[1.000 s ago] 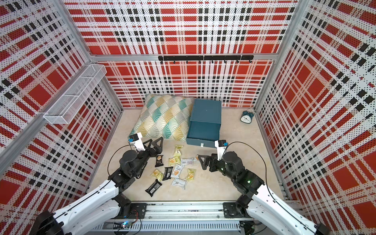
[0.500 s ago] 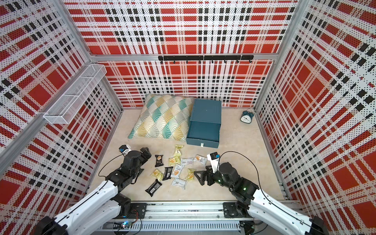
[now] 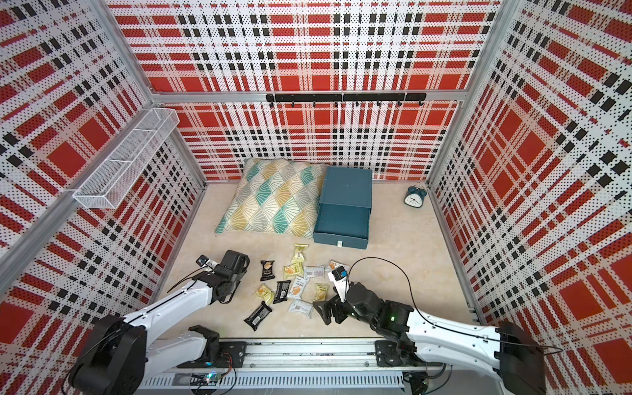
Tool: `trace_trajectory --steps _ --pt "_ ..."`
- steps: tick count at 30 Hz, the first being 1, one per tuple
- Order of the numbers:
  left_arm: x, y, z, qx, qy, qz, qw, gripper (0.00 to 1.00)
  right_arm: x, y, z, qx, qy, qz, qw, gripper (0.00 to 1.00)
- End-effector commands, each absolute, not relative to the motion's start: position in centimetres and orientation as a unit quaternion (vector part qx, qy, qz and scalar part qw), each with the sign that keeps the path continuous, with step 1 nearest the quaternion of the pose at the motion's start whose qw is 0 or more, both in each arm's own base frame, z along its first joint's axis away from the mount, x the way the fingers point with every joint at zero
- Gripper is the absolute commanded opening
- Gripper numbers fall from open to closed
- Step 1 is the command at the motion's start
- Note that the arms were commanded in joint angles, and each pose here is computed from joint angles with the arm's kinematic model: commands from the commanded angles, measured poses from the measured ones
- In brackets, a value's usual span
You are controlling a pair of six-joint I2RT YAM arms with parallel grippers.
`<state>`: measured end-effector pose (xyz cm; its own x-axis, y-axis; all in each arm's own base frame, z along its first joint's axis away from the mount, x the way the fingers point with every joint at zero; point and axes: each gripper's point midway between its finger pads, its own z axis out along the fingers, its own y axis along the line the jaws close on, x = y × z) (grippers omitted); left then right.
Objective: Place the cookies into the drawer by color
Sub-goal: Pick up the cookie at the center of the board.
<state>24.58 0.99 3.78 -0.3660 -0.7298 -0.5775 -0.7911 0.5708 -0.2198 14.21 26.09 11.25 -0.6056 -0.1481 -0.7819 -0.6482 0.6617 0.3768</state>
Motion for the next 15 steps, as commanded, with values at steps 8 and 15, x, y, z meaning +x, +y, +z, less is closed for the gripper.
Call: trace_trajectory --steps 8,15 --pt "24.0 1.1 3.8 -0.467 0.825 0.066 0.312 0.76 15.3 27.6 13.6 -0.243 0.809 0.329 0.422 1.0" --pt "23.9 0.8 7.1 -0.478 0.807 0.046 0.342 0.83 15.5 27.3 13.8 -0.234 0.809 0.325 0.429 1.0"
